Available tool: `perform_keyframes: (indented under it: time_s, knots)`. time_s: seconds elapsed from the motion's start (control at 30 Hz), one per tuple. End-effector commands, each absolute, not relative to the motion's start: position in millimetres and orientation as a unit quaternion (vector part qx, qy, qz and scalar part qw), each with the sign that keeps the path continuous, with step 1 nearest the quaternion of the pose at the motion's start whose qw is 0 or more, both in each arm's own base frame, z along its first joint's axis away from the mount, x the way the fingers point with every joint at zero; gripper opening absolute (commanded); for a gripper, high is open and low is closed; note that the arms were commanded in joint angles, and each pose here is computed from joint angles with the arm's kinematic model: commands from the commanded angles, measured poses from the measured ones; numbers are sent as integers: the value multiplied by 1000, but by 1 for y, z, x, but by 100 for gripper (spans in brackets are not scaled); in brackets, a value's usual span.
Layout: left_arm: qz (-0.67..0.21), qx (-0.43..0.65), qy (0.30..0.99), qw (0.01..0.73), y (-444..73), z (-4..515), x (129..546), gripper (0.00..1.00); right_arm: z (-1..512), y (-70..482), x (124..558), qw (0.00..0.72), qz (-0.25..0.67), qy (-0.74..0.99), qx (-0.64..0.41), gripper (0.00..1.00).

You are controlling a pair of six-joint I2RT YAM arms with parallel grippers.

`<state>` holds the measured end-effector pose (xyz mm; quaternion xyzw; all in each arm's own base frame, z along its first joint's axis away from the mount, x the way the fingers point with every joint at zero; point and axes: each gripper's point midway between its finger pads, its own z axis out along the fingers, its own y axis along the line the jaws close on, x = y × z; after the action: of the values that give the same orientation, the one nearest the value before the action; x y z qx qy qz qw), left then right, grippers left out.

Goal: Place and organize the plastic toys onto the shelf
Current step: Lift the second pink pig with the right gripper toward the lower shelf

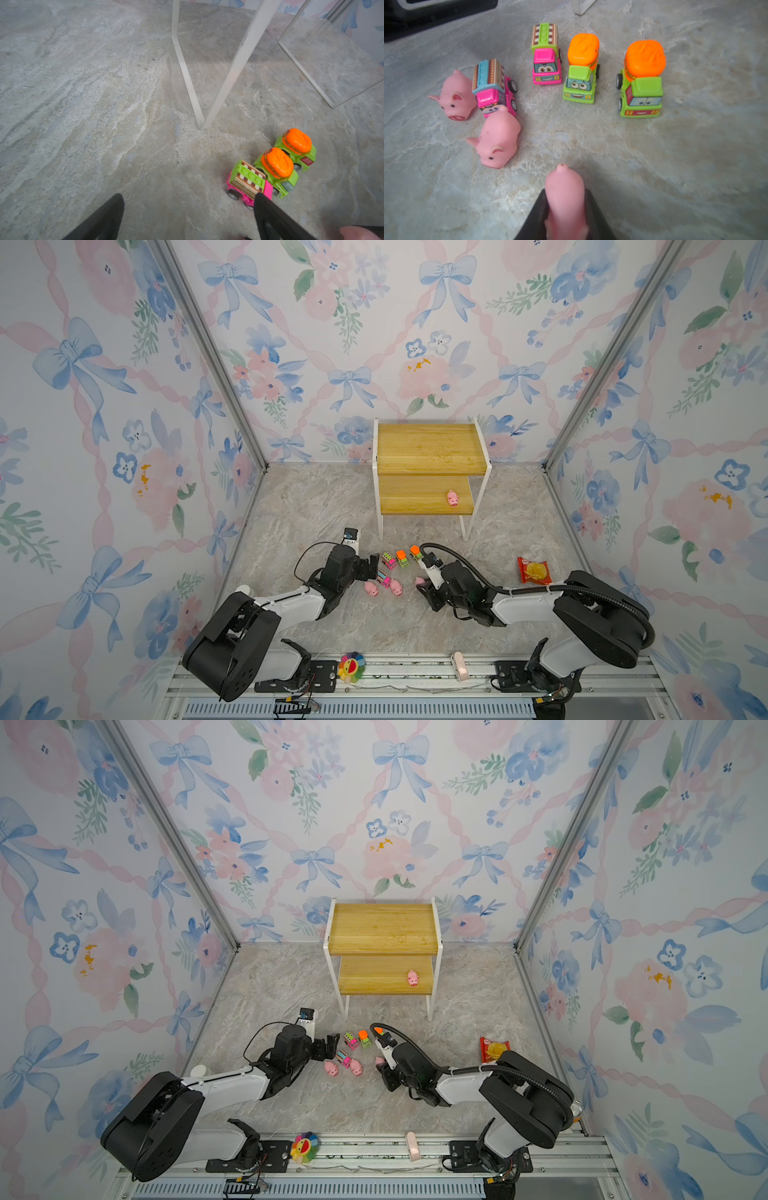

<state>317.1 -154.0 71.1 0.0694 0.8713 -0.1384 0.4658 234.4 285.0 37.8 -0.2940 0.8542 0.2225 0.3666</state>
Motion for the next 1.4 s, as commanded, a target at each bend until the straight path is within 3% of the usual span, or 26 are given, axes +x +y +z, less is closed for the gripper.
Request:
perform_keyframes:
  time_s: [0.0,0.63,1.07,1.37]
  knots:
    - [-146,70,871,464,-158,73,320,98,67,291,241,384,217,847,-297,29]
    - [-144,77,867,472,-157,77,318,98,214,290,333,539,177,802,-185,31]
    - [-141,80,868,470,-157,76,319,98,233,256,378,569,127,809,-79,32]
    - [-139,80,869,467,-157,73,319,98,228,251,398,579,90,808,-61,32]
